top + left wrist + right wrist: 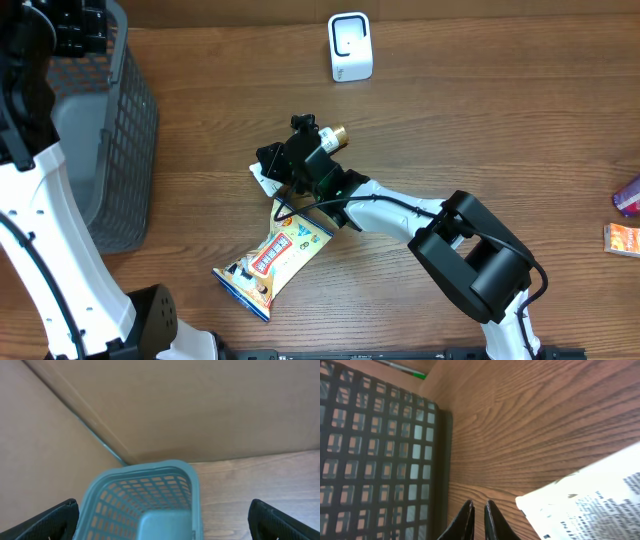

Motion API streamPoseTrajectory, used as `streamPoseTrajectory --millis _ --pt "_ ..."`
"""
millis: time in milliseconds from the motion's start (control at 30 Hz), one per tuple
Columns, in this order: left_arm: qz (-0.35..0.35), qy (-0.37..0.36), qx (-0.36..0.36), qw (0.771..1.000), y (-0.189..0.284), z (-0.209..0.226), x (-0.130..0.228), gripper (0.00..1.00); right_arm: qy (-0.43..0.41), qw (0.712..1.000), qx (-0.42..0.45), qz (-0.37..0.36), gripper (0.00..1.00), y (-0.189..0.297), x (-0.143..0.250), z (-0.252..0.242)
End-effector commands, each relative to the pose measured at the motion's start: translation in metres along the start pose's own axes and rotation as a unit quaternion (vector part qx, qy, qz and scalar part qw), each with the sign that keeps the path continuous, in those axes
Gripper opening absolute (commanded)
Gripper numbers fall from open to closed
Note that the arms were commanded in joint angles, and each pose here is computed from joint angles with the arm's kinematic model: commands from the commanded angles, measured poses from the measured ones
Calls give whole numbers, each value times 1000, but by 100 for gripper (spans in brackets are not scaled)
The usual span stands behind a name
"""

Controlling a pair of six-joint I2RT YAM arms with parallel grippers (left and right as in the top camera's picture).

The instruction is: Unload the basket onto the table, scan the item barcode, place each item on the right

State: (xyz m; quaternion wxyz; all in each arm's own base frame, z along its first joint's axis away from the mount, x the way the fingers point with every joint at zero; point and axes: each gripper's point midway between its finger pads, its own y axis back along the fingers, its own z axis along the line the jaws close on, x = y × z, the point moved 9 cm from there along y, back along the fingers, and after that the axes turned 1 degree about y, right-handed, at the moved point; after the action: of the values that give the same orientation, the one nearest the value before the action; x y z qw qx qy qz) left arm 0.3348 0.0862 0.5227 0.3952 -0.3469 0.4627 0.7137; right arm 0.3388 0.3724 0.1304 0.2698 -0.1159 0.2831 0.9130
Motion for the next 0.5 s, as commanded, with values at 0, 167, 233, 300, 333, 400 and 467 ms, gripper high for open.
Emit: streamPoseTrajectory --millis 0,167,233,300,333,400,467 --pt "8 9 21 1000 -10 -3 4 100 -7 999 -4 -38 10 -11 -10 9" --pt "15 9 23 1000 -16 -4 6 100 -6 1000 12 -28 11 -37 -7 -1" --pt "19 9 25 999 -19 -5 8 100 -3 999 35 -12 8 -49 -4 -8" --pt "25 9 26 999 -23 -5 9 100 12 998 60 1 4 -51 -2 -12" --pt "28 9 26 999 -25 -6 10 100 22 998 66 6 4 -51 -1 -13" --pt "32 9 28 999 -28 -6 12 100 33 996 74 25 4 -50 2 -15" --pt "37 8 27 999 -31 -7 13 100 32 993 105 47 4 -47 7 -25"
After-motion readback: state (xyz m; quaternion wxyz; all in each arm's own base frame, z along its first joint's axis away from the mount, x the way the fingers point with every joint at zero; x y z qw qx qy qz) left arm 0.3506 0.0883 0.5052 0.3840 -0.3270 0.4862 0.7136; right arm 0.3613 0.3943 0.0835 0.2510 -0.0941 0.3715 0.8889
